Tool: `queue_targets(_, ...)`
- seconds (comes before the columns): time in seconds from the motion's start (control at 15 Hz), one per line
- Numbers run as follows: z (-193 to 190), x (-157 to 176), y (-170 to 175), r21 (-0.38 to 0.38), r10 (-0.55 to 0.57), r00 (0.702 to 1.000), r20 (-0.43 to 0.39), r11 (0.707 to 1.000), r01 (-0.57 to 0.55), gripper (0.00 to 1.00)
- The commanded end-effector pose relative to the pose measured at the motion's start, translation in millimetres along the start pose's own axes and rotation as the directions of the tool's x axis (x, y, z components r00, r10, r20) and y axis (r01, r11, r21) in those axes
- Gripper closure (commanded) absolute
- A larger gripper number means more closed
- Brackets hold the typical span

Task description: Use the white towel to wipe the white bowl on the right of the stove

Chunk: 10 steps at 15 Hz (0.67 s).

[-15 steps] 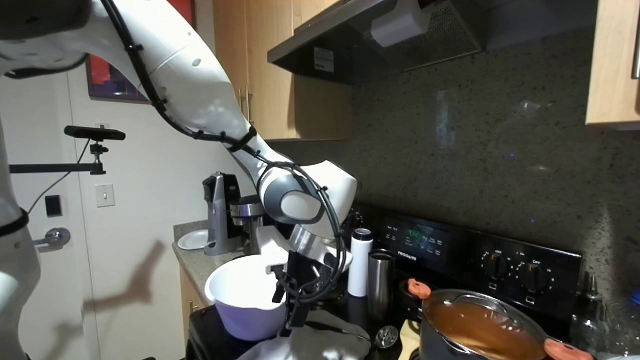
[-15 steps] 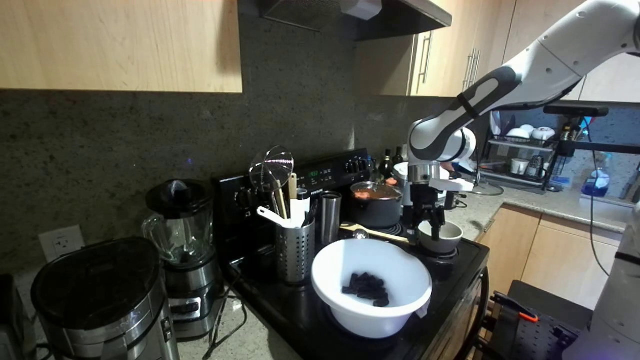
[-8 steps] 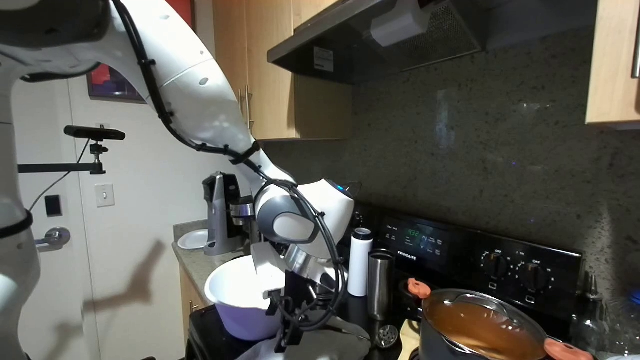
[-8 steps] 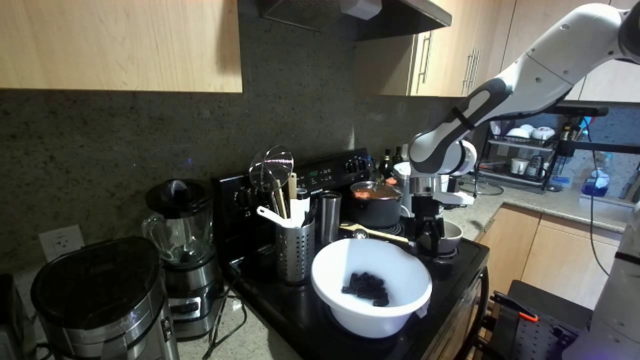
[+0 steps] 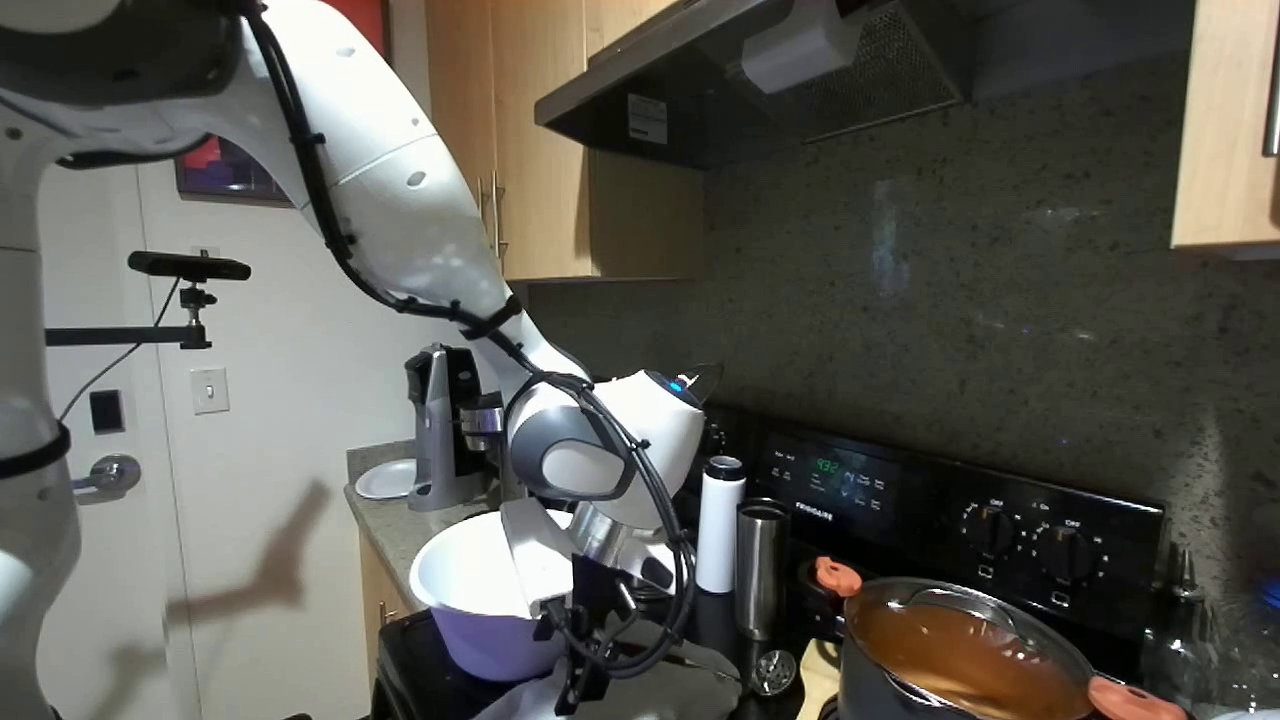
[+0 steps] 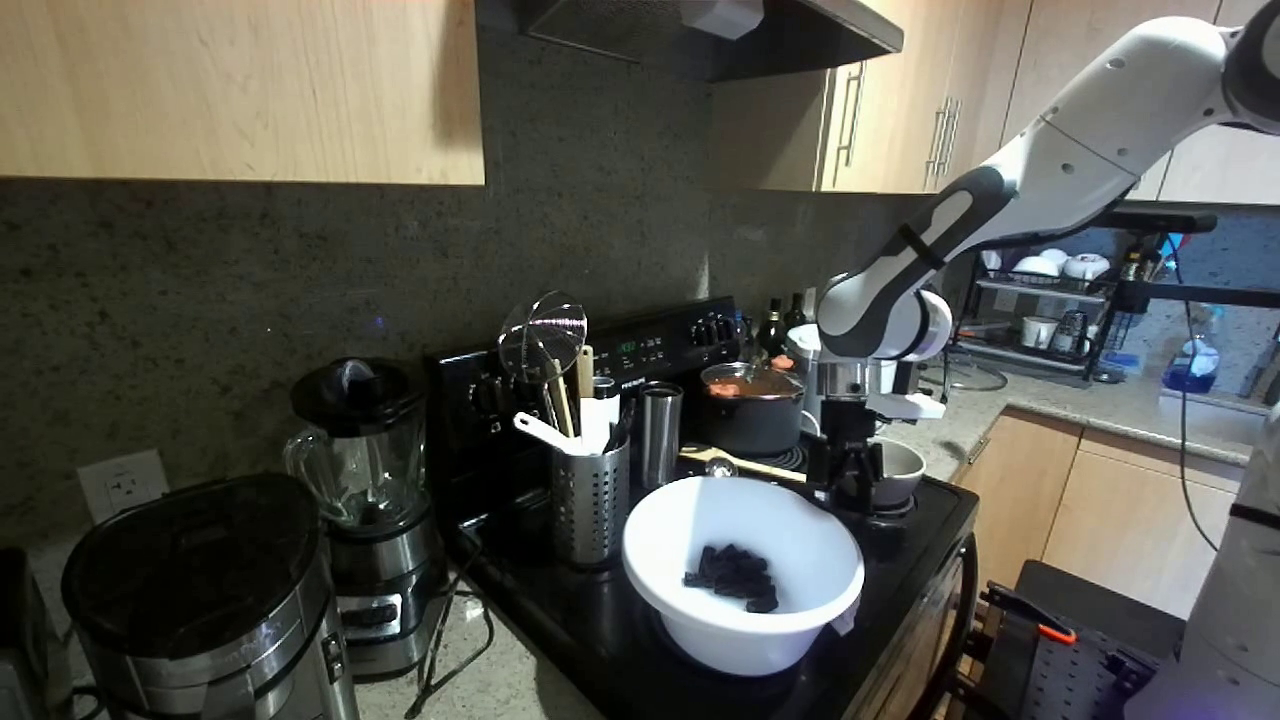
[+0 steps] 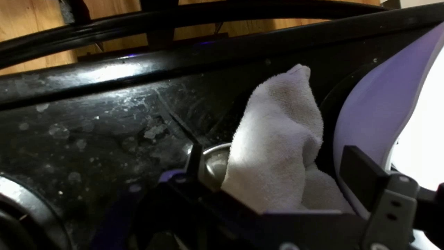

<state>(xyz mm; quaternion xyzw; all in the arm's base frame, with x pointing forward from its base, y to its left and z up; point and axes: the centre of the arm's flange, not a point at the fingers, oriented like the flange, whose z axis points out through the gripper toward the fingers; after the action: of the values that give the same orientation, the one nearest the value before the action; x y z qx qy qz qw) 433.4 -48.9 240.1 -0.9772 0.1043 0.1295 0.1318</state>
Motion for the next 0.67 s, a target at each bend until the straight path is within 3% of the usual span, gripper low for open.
queue_targets(0.0, 9.8, 4.2, -0.5, 0.006, -0.015, 0.999, -0.042, 1.0, 0.016, 0.0)
queue_targets(0.53, 17.7, 18.1, -3.0, 0.004, -0.014, 0.996, -0.091, 1.0, 0.015, 0.0)
queue_targets(0.6, 19.1, 19.1, -3.9, 0.006, -0.016, 0.995, -0.095, 1.0, 0.016, 0.25)
